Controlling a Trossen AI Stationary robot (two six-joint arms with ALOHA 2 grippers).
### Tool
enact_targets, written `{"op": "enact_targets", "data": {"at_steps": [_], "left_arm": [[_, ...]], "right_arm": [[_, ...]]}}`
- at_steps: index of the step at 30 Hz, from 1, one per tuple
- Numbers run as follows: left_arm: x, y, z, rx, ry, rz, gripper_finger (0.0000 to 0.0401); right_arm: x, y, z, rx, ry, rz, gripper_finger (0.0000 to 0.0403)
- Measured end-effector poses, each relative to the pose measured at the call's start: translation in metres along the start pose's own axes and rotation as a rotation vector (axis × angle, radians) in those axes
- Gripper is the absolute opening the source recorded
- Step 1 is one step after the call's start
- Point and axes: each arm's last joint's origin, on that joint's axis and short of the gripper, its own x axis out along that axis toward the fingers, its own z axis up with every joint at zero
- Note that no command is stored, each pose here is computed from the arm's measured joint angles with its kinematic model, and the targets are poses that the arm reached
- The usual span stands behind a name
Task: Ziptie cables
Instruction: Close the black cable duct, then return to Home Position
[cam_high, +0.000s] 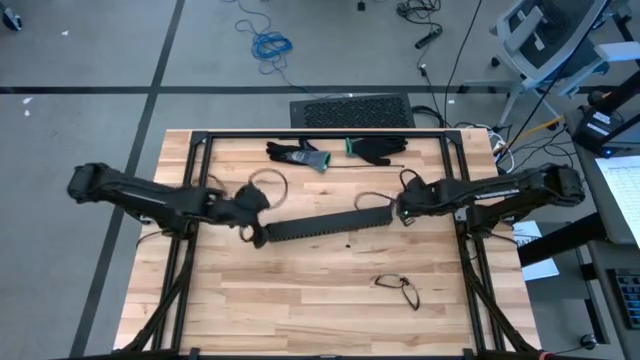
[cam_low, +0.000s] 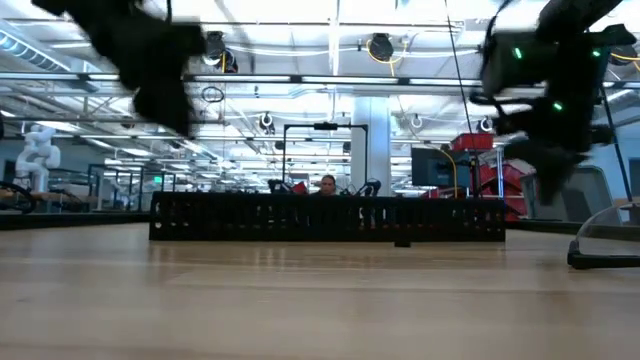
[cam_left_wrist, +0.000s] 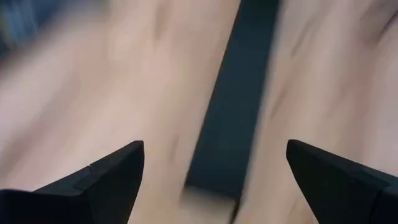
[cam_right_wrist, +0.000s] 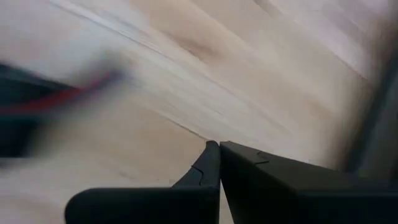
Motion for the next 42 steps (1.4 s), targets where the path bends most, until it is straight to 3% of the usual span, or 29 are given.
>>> {"op": "enact_targets", "data": {"at_steps": [5,9,11,15,17,22,25,27,31,34,38,42], "left_arm": [[-0.059,-0.002,0.033,-0.011,-0.547,-0.124,0.0384],[-0.096,0.011,0.037,-0.047,-0.775,-0.077,0.0384],[-0.104,0.015,0.035,-0.064,-0.812,-0.046,0.0384],[-0.117,0.023,0.021,-0.074,-0.868,-0.085,0.0384],[-0.113,0.022,0.013,-0.056,-0.855,-0.105,0.0384],[-0.095,0.025,-0.007,-0.062,-0.858,-0.073,0.0384],[-0.082,0.026,-0.019,-0.074,-0.922,-0.113,0.0384],[-0.072,0.028,-0.028,-0.069,-0.955,-0.168,0.0383],[-0.048,0.033,-0.054,-0.075,-0.981,-0.325,0.0383],[-0.031,0.039,-0.072,-0.134,-1.014,-0.396,0.0383],[-0.023,0.04,-0.079,-0.116,-0.961,-0.391,0.0383],[-0.017,0.042,-0.083,-0.092,-0.902,-0.33,0.0383]], "right_arm": [[-0.029,0.016,0.028,-0.138,-0.287,0.471,0.0],[-0.066,0.008,0.048,-0.195,-0.601,0.772,0.0],[-0.083,-0.003,0.05,-0.245,-0.753,0.838,0.0],[-0.106,-0.032,0.042,-0.366,-0.982,0.818,0.0],[-0.118,-0.049,0.036,-0.248,-1.026,0.892,0.0],[-0.148,-0.095,0.016,0.139,-1.11,1.23,0.0],[-0.161,-0.12,0.002,0.215,-1.227,1.371,0.0],[-0.167,-0.13,-0.005,0.173,-1.299,1.422,0.0],[-0.168,-0.133,-0.011,0.085,-1.322,1.472,0.0],[-0.164,-0.128,-0.011,0.062,-1.229,1.51,0.0],[-0.154,-0.12,-0.014,0.091,-0.983,1.569,0.0],[-0.138,-0.11,-0.019,-0.107,-0.931,1.437,0.0]]}}
